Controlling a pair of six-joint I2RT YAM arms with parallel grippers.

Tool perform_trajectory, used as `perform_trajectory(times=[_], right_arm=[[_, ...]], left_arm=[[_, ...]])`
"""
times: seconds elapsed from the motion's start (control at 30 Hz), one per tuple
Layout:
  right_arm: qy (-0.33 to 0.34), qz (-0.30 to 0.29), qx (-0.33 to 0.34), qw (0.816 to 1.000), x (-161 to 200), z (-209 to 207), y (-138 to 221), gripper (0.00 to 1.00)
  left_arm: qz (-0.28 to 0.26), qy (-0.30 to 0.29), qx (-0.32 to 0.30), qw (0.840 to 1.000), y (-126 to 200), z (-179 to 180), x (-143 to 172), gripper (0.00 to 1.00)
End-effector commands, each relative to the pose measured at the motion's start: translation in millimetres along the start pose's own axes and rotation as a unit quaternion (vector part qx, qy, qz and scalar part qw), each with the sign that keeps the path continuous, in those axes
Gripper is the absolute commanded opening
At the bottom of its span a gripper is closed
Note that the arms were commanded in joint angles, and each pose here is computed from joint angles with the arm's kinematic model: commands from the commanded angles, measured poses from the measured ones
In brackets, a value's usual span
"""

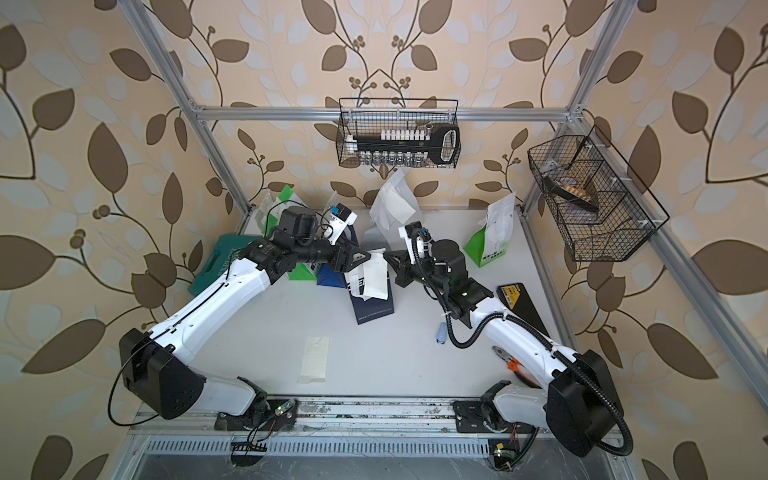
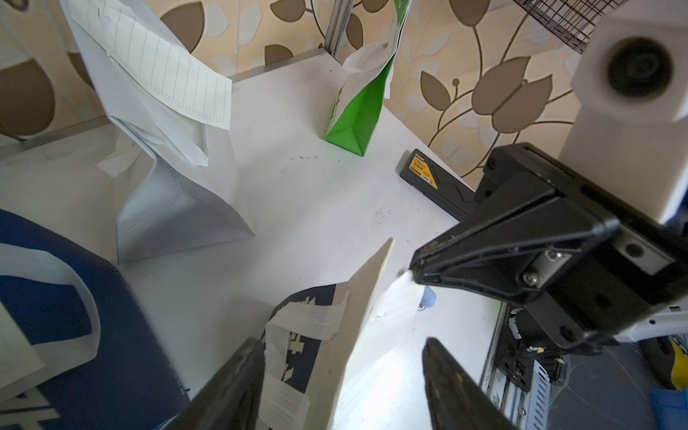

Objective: Staple the receipts to the bags
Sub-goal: Hold the receipt from the takeout bag.

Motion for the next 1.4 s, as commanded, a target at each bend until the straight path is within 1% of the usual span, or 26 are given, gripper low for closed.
perform_trajectory(times=[0.0,0.23,0.33,0.37,0.5,0.6,0.67,0.8,0.9,0.93,0.97,1.03,1.1,1.13,1.2,1.27,1.3,1.37], right_arm=[[0.014,-0.013,-0.016,1.0,-15,8,-2,0.0],[0.018,-0.012,-0.012,1.0,-18,6,-5,0.0],[0.02,-0.008,-0.01,1.0,-17,5,-6,0.0],[0.02,-0.008,-0.009,1.0,-18,4,-7,0.0],[0.025,-0.003,-0.003,1.0,-16,2,-8,0.0],[0.025,0.0,0.001,1.0,-15,-1,-10,0.0],[0.026,-0.001,0.005,1.0,-15,-2,-10,0.0],[0.028,0.0,0.017,0.999,-15,-6,-11,0.0],[0.029,-0.007,0.028,0.999,-17,-10,-11,0.0],[0.029,-0.008,0.029,0.999,-17,-10,-11,0.0],[0.028,-0.01,0.033,0.999,-18,-11,-11,0.0],[0.026,-0.018,0.038,0.999,-22,-10,-8,0.14],[0.024,-0.024,0.045,0.998,-25,-10,-3,0.39],[0.019,-0.028,0.053,0.998,-27,-11,-1,0.45],[0.008,-0.034,0.071,0.997,-29,-13,4,0.53],[-0.006,-0.034,0.082,0.996,-29,-16,9,0.57],[-0.015,-0.032,0.084,0.996,-27,-17,11,0.59],[-0.026,-0.031,0.072,0.997,-24,-13,16,0.61]], left_arm=[[-0.028,-0.032,0.015,0.999,5,-4,-18,0.67],[-0.021,-0.053,0.022,0.998,2,-7,-16,0.58],[-0.017,-0.06,0.016,0.998,1,-6,-15,0.51],[-0.005,-0.054,0.014,0.998,-9,-1,-9,0.49],[-0.003,-0.057,0.016,0.998,-10,-1,-7,0.45],[0.0,-0.059,0.017,0.998,-12,-1,-6,0.37],[0.001,-0.059,0.016,0.998,-13,-1,-6,0.34],[0.001,-0.061,0.017,0.998,-13,-2,-5,0.22],[0.001,-0.063,0.017,0.998,-13,-3,-5,0.07],[0.001,-0.063,0.017,0.998,-13,-3,-5,0.0],[0.001,-0.064,0.014,0.998,-13,-2,-5,0.0],[-0.002,-0.065,0.018,0.998,-12,-5,-7,0.0],[-0.005,-0.068,0.016,0.998,-9,-6,-8,0.0],[-0.005,-0.069,0.018,0.997,-9,-8,-8,0.0],[-0.005,-0.071,0.013,0.997,-9,-7,-7,0.0],[-0.003,-0.071,0.016,0.997,-10,-7,-5,0.0],[-0.016,-0.079,0.015,0.997,-1,-13,-11,0.0],[-0.017,-0.083,0.021,0.996,1,-16,-11,0.0]])
Point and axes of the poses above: each gripper's point midway between its finger pads, its own y axis back along the fingers, its own z axis along the line the jaws close on, x = y × z, the point moved 3 cm from there along y, back along the fingers, and after that the axes turned 9 degrees about -y, right-handed, at the moved point
